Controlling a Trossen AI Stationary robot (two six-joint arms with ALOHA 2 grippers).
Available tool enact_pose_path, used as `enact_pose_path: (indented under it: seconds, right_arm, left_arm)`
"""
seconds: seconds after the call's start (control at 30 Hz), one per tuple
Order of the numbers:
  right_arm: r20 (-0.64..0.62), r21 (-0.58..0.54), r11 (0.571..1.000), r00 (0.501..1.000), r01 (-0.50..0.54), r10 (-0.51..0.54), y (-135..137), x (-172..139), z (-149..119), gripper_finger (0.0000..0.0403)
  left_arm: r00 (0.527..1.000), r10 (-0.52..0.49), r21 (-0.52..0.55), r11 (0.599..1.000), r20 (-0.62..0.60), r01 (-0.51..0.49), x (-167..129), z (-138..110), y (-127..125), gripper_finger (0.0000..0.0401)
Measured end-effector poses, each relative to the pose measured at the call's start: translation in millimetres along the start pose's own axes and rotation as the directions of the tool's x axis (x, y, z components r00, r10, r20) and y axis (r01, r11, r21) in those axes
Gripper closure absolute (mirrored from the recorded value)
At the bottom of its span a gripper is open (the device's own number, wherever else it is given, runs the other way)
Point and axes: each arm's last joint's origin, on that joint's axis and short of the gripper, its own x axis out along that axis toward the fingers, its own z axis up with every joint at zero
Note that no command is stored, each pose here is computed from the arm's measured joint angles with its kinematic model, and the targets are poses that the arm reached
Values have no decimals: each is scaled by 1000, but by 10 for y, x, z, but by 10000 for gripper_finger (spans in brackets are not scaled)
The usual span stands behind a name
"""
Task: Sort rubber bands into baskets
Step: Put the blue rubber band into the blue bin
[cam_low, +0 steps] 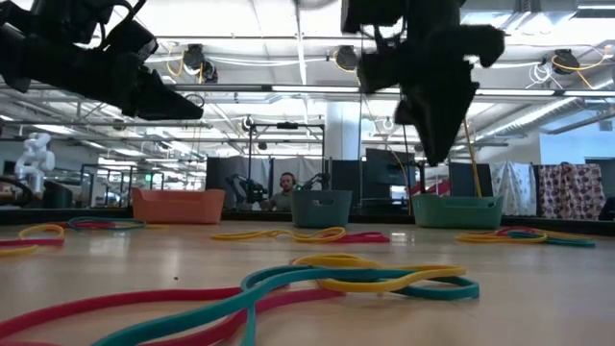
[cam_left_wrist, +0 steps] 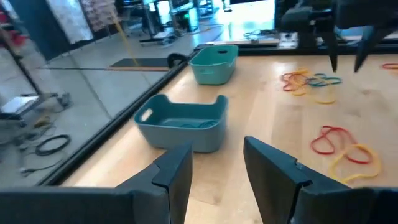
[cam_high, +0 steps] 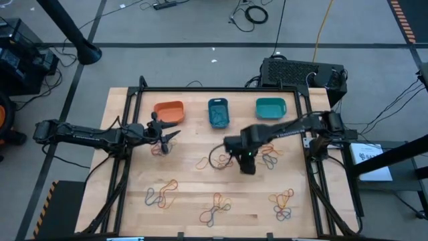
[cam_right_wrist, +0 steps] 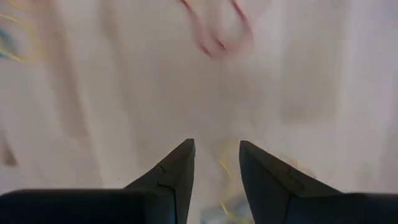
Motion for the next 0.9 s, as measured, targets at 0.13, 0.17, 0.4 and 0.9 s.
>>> enact_pose_path:
  seconds: [0.13,0.17,0.4,0.9]
  right_arm:
    - [162,-161,986,985,-33,60,307,31,91,282]
    - [202,-205,978,976,-37,79,383,34,117,282]
    - [187,-392,920,978,-10,90,632,63,24,282]
    - [-256,192,968,960,162,-110,-208,398,-570,282]
  left_arm:
    - [986,-161,-9,987,31,162,-4,23,-46,249]
    - [978,-205,-8,979,39,205,-7,29,-58,249]
    - [956,-285,10,959,66,284,-13,53,-80,249]
    - [956,-288,14,958,51,288,-11,37,-83,249]
